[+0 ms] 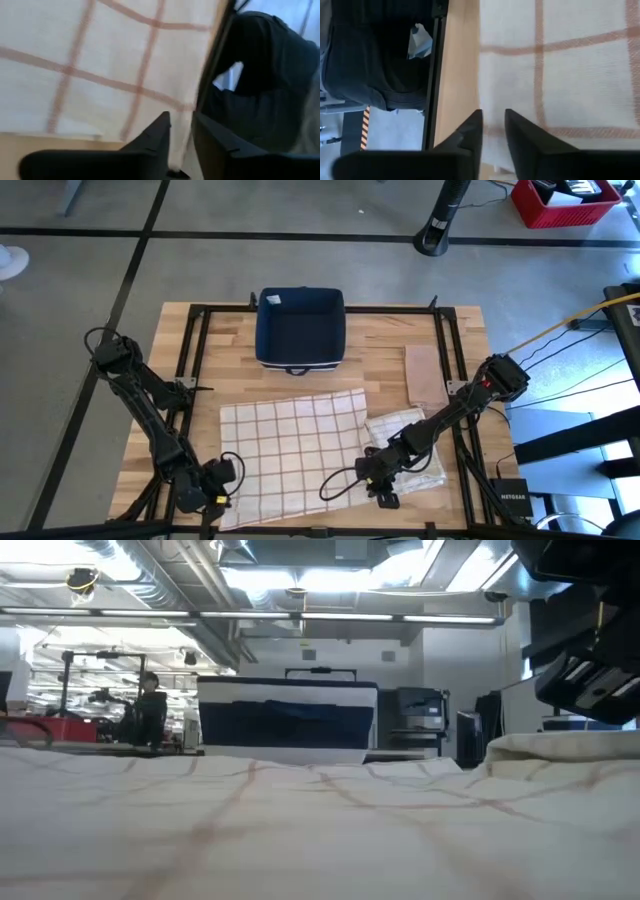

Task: Fold towel
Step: Fold the white with brown pattern towel on the table

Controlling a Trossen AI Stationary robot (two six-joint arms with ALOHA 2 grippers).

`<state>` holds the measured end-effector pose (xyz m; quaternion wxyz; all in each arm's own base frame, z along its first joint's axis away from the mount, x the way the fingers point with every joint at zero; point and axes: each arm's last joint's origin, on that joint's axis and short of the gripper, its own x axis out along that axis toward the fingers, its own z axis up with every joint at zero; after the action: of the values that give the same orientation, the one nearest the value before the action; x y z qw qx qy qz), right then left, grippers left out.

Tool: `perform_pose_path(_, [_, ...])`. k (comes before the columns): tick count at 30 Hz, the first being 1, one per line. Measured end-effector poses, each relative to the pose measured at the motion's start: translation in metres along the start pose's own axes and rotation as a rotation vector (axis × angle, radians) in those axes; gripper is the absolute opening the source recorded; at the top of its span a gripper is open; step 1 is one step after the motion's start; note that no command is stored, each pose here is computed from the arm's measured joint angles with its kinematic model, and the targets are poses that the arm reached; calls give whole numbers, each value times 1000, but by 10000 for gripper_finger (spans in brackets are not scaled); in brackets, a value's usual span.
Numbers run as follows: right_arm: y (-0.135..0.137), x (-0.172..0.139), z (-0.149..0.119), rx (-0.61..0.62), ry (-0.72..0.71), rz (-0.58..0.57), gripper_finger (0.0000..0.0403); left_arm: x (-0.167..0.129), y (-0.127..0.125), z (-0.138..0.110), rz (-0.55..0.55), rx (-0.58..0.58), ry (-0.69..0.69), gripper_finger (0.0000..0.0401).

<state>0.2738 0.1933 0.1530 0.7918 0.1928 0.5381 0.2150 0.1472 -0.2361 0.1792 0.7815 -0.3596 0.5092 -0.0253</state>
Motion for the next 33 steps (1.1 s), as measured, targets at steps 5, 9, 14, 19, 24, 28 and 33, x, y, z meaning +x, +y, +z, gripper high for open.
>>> perform_pose_path(5, [-3, -1, -3, 26, 85, 43, 141, 0, -4, -1, -47, -27, 126, 124])
perform_pose_path(9, [-5, -6, 5, 51, 126, 89, 166, -1, -3, 7, -57, -25, 163, 139])
perform_pose_path(14, [-9, -12, 24, -96, -49, -13, 171, 2, 8, 27, 66, 84, -51, 137])
perform_pose_path(19, [-23, -3, 30, -257, -268, -368, 172, 14, 32, 34, 332, 186, -149, 131])
perform_pose_path(24, [-39, 15, 27, -260, -221, -430, 172, 29, 52, 30, 526, 257, -36, 131])
perform_pose_path(28, [-44, 25, 24, -219, -201, -430, 172, 25, 65, 28, 669, 276, 44, 131])
perform_pose_path(33, [-44, 25, 26, -129, -237, -440, 189, 8, 75, 27, 796, 290, 100, 131])
